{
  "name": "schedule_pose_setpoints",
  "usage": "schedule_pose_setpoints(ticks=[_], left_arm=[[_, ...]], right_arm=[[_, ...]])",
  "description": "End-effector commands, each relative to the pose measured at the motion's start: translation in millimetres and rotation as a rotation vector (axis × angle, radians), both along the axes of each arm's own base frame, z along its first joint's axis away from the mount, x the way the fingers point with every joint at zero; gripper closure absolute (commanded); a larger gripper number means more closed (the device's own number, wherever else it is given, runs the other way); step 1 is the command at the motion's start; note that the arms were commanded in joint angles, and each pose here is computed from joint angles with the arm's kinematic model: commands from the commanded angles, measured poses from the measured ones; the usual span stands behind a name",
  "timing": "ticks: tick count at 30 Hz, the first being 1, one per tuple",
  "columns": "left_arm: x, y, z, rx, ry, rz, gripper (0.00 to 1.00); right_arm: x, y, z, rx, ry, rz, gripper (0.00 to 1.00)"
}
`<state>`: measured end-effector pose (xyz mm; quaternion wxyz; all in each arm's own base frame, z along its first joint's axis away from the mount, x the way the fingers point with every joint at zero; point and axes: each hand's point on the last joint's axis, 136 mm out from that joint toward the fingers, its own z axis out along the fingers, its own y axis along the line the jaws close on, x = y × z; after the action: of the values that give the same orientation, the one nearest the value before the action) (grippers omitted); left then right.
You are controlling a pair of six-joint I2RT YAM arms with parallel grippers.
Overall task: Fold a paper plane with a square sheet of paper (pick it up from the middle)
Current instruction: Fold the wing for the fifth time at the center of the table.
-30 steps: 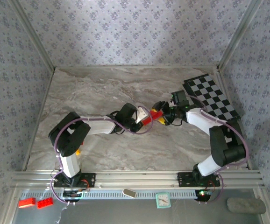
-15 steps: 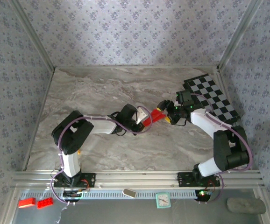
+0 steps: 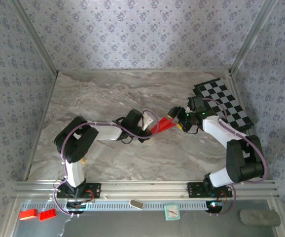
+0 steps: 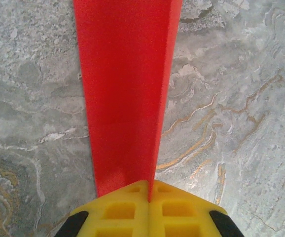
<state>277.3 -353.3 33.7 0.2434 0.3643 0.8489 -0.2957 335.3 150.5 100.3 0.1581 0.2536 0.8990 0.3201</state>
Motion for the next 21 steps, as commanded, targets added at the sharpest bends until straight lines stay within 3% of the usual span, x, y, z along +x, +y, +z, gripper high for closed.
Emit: schedule_pose_setpoints(ticks=[1, 10, 21], left_arm=[[-0.4, -1.9, 3.2, 0.001, 0.093, 0.014, 1.00], [-4.4, -5.4, 4.0, -0.030, 0.287, 0.054, 1.00], [-4.9, -12.8, 7.5, -0.051, 0.419, 0.064, 1.00]], right_arm=[[-1.8, -10.2, 2.8, -0.078, -0.085, 0.058, 0.24], [-9.7, -2.9, -8.0, -0.106, -0.173, 0.209, 0.25], [-16.9, 14.5, -29.0, -0.114, -0.174, 0.325, 0.28]])
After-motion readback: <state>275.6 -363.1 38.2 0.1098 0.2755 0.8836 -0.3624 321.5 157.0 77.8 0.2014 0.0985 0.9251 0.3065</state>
